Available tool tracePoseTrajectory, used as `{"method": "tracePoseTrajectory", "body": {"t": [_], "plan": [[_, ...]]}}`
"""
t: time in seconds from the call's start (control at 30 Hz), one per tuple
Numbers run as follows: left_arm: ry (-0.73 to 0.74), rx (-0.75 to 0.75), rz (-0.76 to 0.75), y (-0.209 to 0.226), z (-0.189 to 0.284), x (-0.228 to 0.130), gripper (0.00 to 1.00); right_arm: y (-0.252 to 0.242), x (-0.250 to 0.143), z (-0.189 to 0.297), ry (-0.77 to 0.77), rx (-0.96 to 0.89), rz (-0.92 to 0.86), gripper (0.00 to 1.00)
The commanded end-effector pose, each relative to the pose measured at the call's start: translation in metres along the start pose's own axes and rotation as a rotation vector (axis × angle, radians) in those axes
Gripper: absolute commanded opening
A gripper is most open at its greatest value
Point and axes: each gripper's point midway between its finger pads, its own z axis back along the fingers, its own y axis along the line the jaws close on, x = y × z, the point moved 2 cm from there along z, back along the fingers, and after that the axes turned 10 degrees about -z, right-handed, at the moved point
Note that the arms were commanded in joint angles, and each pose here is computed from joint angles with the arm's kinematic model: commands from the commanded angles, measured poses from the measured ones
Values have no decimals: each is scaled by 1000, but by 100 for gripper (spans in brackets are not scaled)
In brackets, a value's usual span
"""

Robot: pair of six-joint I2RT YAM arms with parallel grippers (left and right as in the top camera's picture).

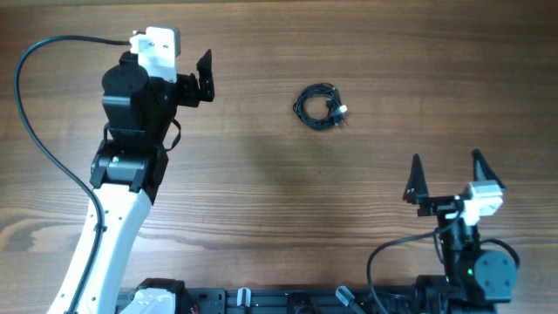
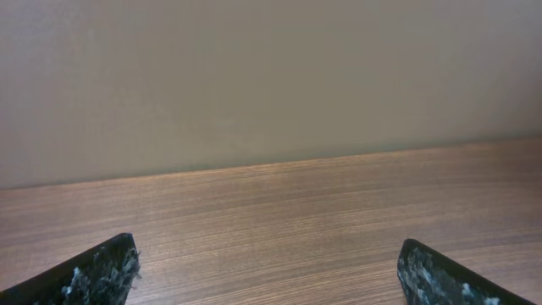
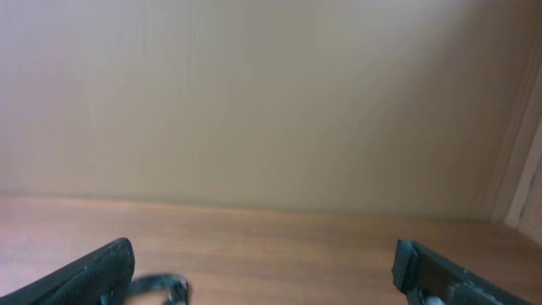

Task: Untangle cables
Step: 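Raise the right arm and swing its gripper forward right of the cable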

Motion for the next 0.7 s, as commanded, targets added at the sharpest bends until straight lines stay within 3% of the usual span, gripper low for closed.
{"method": "tracePoseTrajectory", "body": {"t": [0.0,0.33,0.67], "plan": [[-13,4,12,-1,4,3,100,11,45,13,-71,33,-41,100],[-22,-60,-6,-27,4,7,100,20,131,57,-164,1,-62,100],[-29,-85,-13,-37,4,9,100,26,167,54,-79,-16,-96,100]]}}
